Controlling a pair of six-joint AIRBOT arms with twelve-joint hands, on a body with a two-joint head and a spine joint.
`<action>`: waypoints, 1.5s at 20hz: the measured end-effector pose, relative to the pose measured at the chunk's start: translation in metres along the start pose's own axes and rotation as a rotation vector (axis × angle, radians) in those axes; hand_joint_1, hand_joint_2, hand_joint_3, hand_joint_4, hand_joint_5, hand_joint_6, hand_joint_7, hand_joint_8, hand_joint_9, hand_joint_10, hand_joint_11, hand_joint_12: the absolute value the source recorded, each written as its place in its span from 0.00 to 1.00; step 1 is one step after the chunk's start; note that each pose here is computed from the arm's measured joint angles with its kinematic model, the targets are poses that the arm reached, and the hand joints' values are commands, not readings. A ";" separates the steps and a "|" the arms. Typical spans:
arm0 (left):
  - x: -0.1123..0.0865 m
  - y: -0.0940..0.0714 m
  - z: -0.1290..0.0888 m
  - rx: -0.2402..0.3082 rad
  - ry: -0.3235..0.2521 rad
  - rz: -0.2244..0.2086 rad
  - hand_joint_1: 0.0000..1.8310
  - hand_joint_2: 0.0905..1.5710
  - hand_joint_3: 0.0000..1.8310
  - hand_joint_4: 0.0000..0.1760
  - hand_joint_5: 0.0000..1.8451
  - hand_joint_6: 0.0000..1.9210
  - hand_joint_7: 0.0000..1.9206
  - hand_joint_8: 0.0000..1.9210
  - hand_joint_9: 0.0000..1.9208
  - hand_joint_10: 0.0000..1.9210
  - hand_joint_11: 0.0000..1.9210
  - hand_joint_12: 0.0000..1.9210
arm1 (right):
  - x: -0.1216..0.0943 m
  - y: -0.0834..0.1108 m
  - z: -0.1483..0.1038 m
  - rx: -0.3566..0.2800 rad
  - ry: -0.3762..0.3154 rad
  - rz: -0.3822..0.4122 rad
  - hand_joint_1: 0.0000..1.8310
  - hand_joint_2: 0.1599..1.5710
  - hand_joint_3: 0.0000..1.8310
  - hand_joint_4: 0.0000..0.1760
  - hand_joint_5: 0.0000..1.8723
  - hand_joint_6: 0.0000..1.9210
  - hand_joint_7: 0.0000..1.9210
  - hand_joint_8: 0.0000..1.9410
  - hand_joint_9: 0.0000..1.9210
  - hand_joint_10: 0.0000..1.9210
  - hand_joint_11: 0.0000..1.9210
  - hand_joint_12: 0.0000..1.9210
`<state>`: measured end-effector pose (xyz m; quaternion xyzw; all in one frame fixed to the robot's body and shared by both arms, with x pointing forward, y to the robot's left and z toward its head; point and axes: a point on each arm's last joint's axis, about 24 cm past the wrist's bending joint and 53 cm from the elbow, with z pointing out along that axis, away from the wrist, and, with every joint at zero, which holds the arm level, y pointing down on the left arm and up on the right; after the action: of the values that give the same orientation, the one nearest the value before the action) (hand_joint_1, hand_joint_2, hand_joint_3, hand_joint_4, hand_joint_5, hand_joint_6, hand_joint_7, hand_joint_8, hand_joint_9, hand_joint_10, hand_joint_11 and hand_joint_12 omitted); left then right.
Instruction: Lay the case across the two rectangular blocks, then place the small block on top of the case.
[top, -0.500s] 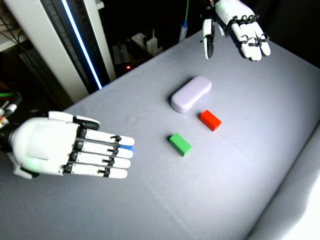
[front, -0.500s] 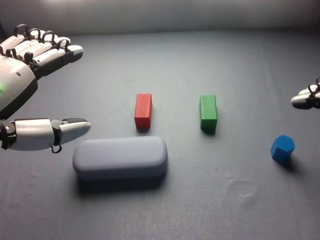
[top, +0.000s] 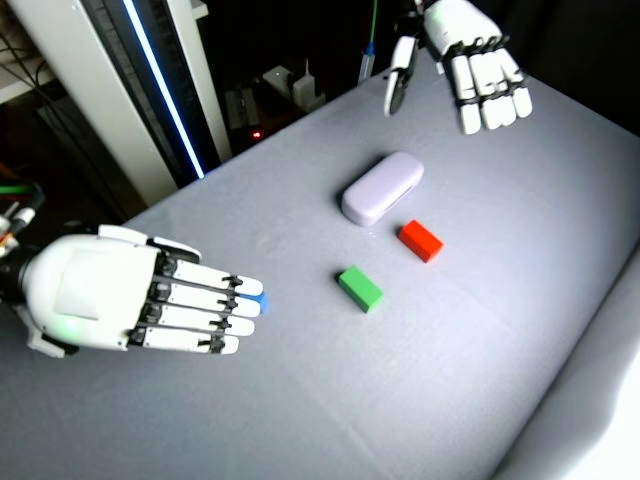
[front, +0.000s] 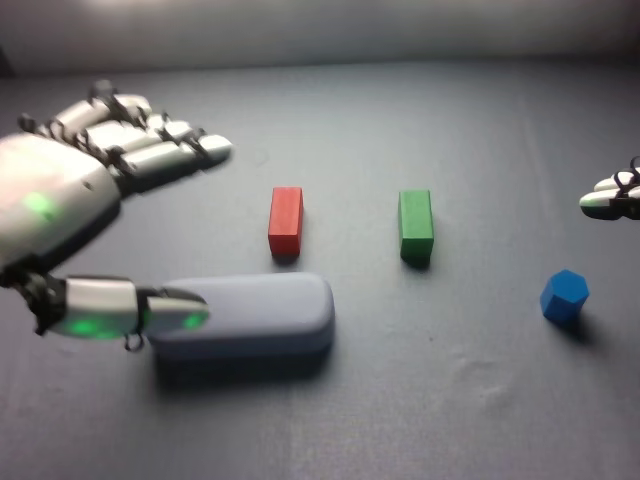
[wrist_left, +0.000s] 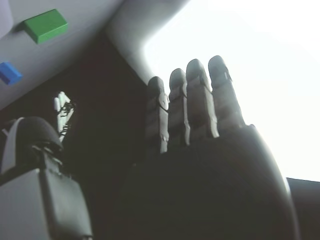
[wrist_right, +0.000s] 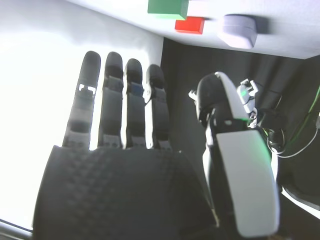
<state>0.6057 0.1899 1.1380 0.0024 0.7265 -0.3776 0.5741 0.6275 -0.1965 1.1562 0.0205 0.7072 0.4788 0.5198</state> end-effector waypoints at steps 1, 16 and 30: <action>0.009 0.003 0.002 -0.010 0.030 -0.001 0.30 0.52 0.00 0.84 0.07 0.00 0.10 0.00 0.13 0.00 0.00 0.26 | -0.001 0.002 0.001 -0.006 -0.004 0.000 0.35 0.82 0.00 0.00 0.21 0.00 0.19 0.00 0.19 0.00 0.00 0.51; 0.079 0.039 0.024 -0.117 0.264 0.026 0.42 0.47 0.00 0.19 0.11 0.01 0.21 0.01 0.30 0.02 0.00 0.63 | -0.006 0.003 0.006 -0.019 -0.019 -0.003 0.35 0.83 0.00 0.08 0.20 0.00 0.16 0.00 0.13 0.00 0.00 0.33; 0.092 0.056 0.037 -0.162 0.298 0.039 0.45 0.49 0.00 0.26 0.15 0.00 0.28 0.00 0.30 0.00 0.00 0.65 | -0.006 -0.001 0.006 -0.009 -0.015 -0.006 0.39 0.82 0.00 0.00 0.21 0.00 0.18 0.00 0.15 0.00 0.00 0.38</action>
<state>0.6293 0.1703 1.0280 0.0262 0.8314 -0.3019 0.4658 0.6348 -0.1959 1.1597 0.0195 0.7012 0.4802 0.5267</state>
